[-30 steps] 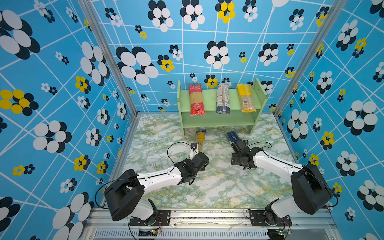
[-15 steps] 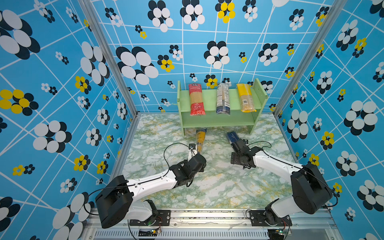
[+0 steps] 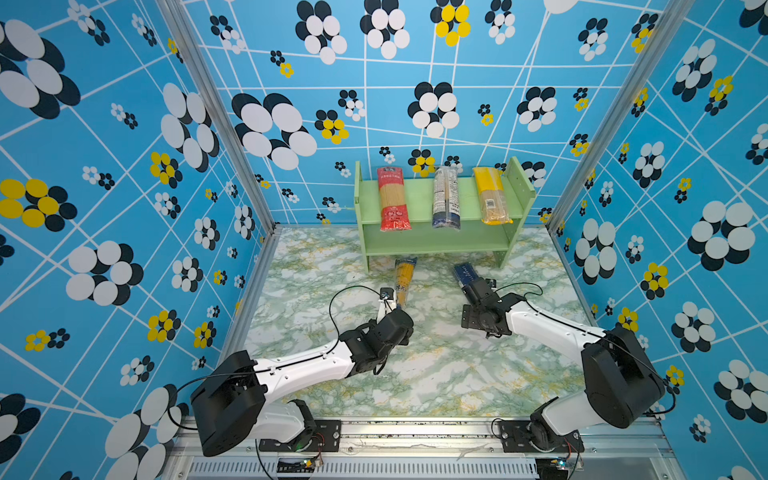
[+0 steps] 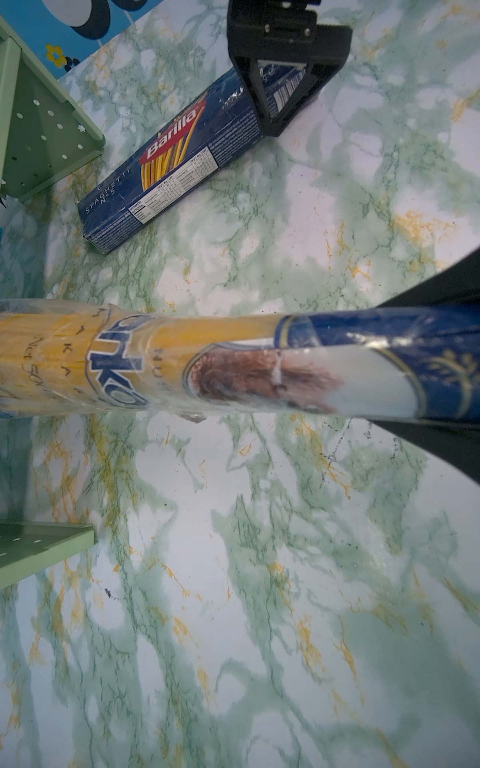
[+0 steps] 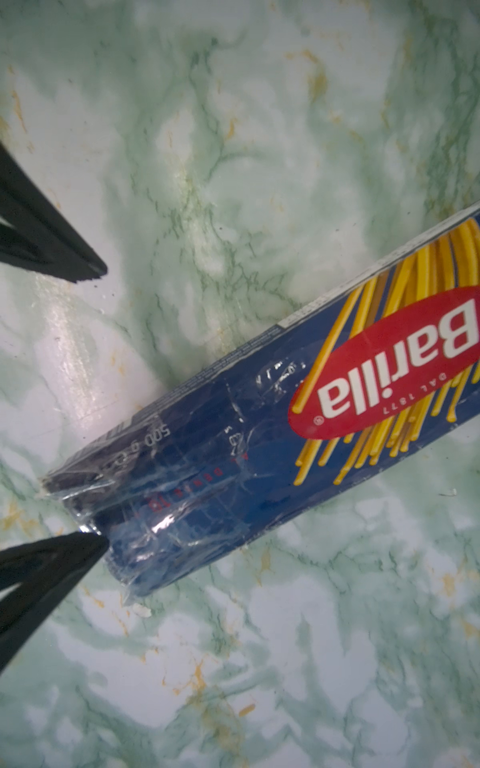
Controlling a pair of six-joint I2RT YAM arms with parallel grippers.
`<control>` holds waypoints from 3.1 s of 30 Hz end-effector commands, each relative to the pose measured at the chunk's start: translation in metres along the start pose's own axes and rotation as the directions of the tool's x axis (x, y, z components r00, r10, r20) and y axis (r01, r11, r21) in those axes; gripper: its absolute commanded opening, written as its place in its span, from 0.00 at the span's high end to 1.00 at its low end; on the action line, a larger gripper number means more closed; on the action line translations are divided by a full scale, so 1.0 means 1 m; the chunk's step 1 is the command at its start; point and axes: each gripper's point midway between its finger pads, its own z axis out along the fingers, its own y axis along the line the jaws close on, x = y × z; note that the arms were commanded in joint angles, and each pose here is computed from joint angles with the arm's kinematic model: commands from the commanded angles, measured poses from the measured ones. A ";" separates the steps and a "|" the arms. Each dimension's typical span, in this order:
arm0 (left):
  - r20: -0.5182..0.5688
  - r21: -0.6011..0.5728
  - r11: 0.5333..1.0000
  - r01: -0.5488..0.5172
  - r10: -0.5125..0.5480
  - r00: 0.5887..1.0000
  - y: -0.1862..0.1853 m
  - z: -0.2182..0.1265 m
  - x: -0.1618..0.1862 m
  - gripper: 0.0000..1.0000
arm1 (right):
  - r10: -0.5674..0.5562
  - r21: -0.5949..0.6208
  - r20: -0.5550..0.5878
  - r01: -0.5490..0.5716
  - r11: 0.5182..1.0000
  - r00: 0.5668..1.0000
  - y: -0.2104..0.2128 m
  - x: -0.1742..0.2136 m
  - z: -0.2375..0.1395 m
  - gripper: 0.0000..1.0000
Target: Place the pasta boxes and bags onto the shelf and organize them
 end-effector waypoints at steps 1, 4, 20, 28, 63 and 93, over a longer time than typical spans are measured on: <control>0.223 0.103 0.991 0.084 -0.105 0.969 -0.031 -0.026 -0.074 1.00 | -0.001 -0.004 0.002 0.001 1.000 1.000 -0.001 -0.001 0.000 0.04; 0.225 0.113 0.990 0.082 -0.105 0.969 -0.033 -0.028 -0.077 1.00 | -0.001 -0.003 0.003 0.001 1.000 1.000 -0.001 -0.001 0.000 0.03; 0.258 0.131 0.987 0.092 -0.123 0.958 -0.035 -0.043 -0.085 1.00 | 0.000 0.000 -0.001 0.000 1.000 1.000 -0.002 0.002 0.002 0.03; 0.294 0.087 0.994 0.066 -0.089 0.952 -0.039 -0.041 -0.103 1.00 | 0.000 -0.004 0.004 0.000 1.000 1.000 -0.004 0.002 -0.001 0.04; 0.366 0.033 0.999 0.024 -0.034 0.930 -0.073 0.030 -0.176 1.00 | 0.004 -0.014 0.005 -0.004 1.000 1.000 -0.009 0.010 -0.003 0.05; 0.438 -0.124 0.992 0.032 0.026 0.898 -0.067 0.075 -0.216 1.00 | 0.011 -0.060 0.045 -0.009 0.998 0.999 -0.020 0.011 -0.029 0.06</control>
